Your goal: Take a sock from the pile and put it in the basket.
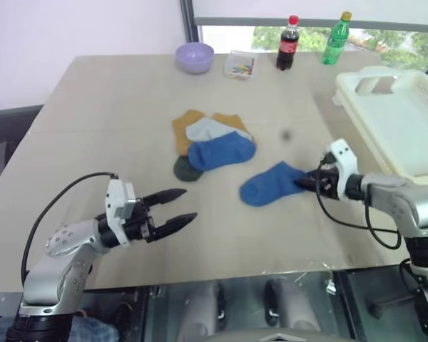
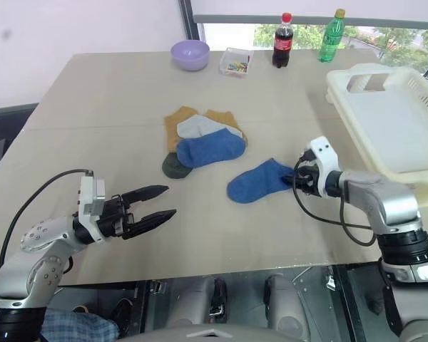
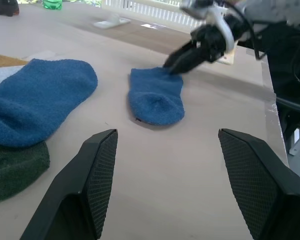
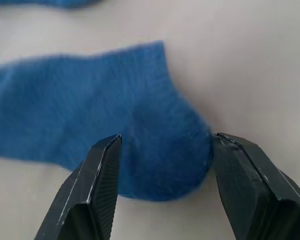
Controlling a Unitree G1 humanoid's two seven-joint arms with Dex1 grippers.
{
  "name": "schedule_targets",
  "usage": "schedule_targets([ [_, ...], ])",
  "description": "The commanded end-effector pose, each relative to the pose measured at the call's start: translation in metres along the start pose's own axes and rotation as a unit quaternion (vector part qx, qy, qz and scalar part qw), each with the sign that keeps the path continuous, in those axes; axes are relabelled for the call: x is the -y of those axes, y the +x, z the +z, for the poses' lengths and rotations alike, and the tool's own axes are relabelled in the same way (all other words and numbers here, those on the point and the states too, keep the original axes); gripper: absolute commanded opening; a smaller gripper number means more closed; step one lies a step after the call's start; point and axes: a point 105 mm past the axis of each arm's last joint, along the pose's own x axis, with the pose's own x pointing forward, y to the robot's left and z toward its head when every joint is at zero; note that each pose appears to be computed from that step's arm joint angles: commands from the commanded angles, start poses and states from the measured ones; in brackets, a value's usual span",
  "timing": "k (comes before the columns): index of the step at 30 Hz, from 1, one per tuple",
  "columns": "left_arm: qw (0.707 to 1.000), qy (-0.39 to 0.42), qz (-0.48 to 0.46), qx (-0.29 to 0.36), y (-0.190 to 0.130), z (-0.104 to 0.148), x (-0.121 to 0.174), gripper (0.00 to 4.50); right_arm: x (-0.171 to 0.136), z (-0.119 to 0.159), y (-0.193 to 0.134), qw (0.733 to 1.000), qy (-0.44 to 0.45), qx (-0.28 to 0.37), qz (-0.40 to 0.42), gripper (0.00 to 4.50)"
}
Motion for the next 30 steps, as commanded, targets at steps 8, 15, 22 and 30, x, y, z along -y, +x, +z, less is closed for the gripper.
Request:
schedule_targets([
  [8,1.000,0.012,-0.005,0.000,0.000,0.003,0.004,3.45,-0.003,0.004,-0.025,1.000,-0.001,-0.005,-0.008,0.02],
  [15,1.000,0.013,-0.009,-0.001,0.002,0.003,0.003,3.45,-0.007,-0.010,-0.046,0.999,0.020,-0.034,-0.023,0.02],
  [22,1.000,0.014,-0.018,-0.002,0.005,0.002,0.000,3.45,0.008,-0.009,-0.049,0.998,0.009,-0.027,-0.060,0.02],
  [30,1.000,0.015,-0.014,0.000,0.003,0.002,0.001,3.45,-0.001,0.023,-0.051,0.999,-0.043,0.005,-0.023,2.71],
])
